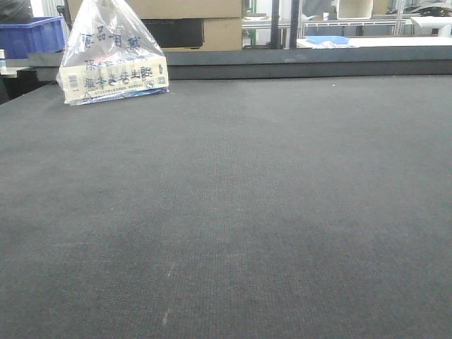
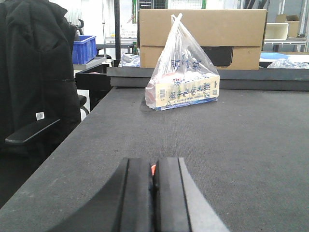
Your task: Place cylindrical capacitor in blue bin on shelf
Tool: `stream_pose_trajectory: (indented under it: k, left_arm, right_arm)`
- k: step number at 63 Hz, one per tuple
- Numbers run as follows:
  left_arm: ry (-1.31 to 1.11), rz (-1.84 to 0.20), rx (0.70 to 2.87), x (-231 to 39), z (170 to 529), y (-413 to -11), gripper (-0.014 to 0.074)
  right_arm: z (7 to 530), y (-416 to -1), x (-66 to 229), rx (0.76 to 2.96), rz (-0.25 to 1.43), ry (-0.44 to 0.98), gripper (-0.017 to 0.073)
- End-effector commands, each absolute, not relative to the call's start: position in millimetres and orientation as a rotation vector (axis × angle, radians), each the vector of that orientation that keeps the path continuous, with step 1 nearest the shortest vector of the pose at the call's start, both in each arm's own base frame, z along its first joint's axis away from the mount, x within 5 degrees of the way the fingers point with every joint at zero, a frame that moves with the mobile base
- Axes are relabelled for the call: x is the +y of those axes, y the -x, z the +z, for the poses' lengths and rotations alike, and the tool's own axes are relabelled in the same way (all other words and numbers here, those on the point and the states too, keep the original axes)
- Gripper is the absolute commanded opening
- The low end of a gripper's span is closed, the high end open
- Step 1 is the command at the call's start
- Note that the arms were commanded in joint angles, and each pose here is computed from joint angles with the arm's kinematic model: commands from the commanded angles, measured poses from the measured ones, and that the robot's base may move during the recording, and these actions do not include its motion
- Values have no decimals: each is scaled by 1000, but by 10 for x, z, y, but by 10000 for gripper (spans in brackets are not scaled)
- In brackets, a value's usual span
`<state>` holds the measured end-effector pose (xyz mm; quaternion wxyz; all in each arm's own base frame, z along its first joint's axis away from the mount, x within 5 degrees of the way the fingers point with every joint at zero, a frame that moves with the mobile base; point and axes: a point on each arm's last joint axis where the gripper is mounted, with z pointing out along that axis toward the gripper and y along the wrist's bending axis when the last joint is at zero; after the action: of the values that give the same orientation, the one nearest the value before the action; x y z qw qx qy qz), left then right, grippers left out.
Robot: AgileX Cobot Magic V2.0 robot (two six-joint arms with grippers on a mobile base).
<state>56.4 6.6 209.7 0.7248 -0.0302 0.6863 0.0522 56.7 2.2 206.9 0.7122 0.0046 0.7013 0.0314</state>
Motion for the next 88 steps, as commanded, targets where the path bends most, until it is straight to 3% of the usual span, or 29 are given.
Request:
stream_pose_trajectory:
  k: [1,64,88]
  left_arm:
    - [69,117,1494,67,2122,-558,-111]
    - [78,108,1482,67,2132,-557,-111]
    - [79,98,1621,46,2834,-436,-111]
  right_arm:
    - [2085,-564,21,1536,72,-15,-167]
    - [2149,-559,19,1465,73,-16,-167]
    - [2768,-432,22,1551,76,-9,-167]
